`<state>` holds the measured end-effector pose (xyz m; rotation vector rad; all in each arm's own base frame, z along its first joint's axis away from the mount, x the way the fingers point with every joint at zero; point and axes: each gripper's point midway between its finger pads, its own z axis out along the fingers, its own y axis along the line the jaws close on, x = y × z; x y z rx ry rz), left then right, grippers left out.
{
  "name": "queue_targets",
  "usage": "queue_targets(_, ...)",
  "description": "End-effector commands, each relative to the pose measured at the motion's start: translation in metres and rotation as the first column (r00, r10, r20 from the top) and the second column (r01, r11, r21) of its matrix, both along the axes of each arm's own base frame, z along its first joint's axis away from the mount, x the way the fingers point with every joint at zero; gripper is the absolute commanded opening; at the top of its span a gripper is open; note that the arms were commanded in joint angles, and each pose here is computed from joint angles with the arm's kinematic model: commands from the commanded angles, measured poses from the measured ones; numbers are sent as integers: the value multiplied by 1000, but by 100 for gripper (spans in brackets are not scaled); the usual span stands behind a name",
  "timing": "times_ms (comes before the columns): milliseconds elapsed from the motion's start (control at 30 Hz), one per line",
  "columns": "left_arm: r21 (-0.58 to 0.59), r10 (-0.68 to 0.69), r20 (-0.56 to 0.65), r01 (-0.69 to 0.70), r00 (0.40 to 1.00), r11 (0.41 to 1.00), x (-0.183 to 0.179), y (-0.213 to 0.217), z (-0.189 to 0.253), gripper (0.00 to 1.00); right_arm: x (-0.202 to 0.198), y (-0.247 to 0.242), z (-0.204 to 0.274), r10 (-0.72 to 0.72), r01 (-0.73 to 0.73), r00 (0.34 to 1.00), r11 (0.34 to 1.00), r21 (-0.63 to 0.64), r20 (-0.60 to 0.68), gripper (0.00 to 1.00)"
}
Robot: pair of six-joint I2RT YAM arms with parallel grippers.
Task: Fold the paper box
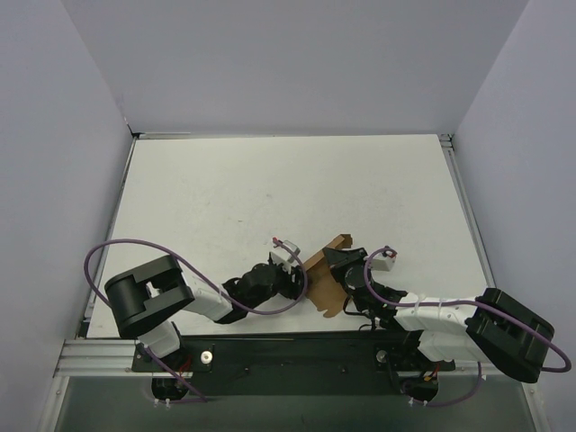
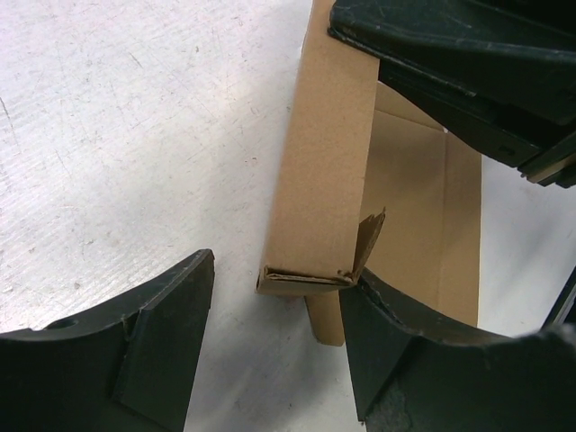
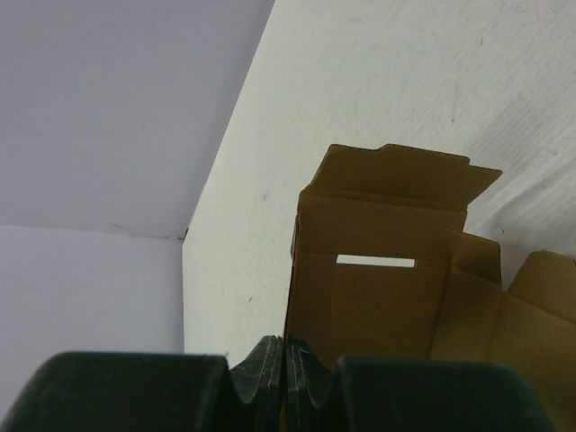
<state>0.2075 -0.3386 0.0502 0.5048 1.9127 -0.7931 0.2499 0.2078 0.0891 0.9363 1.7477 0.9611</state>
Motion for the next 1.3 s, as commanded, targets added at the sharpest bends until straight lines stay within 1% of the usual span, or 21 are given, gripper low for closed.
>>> queue_targets(0,-71,85,79,-80,993,994,25,-9,29,67,-8,9,-2,48,-48,999,999,-20,-20,0)
queue_targets(133,-43,137,65,-134,988,990,31,-3,23,65,-8,9,-2,45,-46,999,999,-19,-20,0)
queue_targets(200,-31,167,63,-166,984,986,34,-1,23,61,-8,8,-3,40,-40,999,999,-19,-26,0)
queue_targets(233,-2,201,62,-201,978,980,37,5,17,58,-9,9,-2,41,-41,999,999,-18,-27,0)
queue_targets(267,-5,209,59,-209,976,978,37,3,19,56,-9,8,-4,37,-38,999,999,-26,-32,0)
queue_targets(367,15,241,52,-242,969,970,38,7,15,52,-10,8,-3,32,-33,999,999,-25,-39,0)
queue_targets(400,17,245,52,-246,968,969,39,7,14,49,-10,8,-4,29,-30,999,999,-27,-41,0)
queue_targets(533,59,267,60,-271,962,961,40,11,7,45,-10,6,-5,18,-19,999,999,-31,-52,0)
queue_targets(667,74,279,75,-284,957,956,41,12,6,42,-11,5,-6,12,-14,998,999,-37,-59,0)
queue_targets(733,88,280,83,-287,956,954,41,12,4,37,-12,4,-7,8,-10,998,999,-39,-62,0)
queue_targets(867,129,306,104,-318,946,939,40,14,1,33,-13,0,-10,-10,6,997,999,-53,-78,0)
queue_targets(933,171,328,119,-345,937,923,41,20,-4,28,-14,0,-8,-13,8,997,998,-57,-77,0)
queue_targets(967,177,332,122,-350,935,920,40,18,-4,22,-14,-1,-8,-17,12,997,997,-71,-78,0)
queue_targets(1033,201,338,120,-356,933,913,40,21,-9,16,-14,-2,-3,-17,11,997,996,-83,-70,0)
queue_targets(1067,203,339,117,-357,933,912,40,20,-9,10,-14,-3,-3,-16,8,997,995,-104,-75,0)
queue_targets(1167,225,327,106,-343,939,912,37,22,-12,4,-15,-6,2,-10,1,998,989,-147,-58,0)
queue_targets(1200,227,322,100,-337,941,914,36,21,-12,1,-16,-8,4,-11,3,998,988,-156,-54,2)
queue_targets(1233,236,318,93,-331,944,914,35,23,-12,0,-17,-11,7,-10,2,999,987,-161,-47,9)
queue_targets(1267,242,308,77,-317,948,917,35,23,-13,0,-17,-12,10,-7,1,999,986,-166,-36,15)
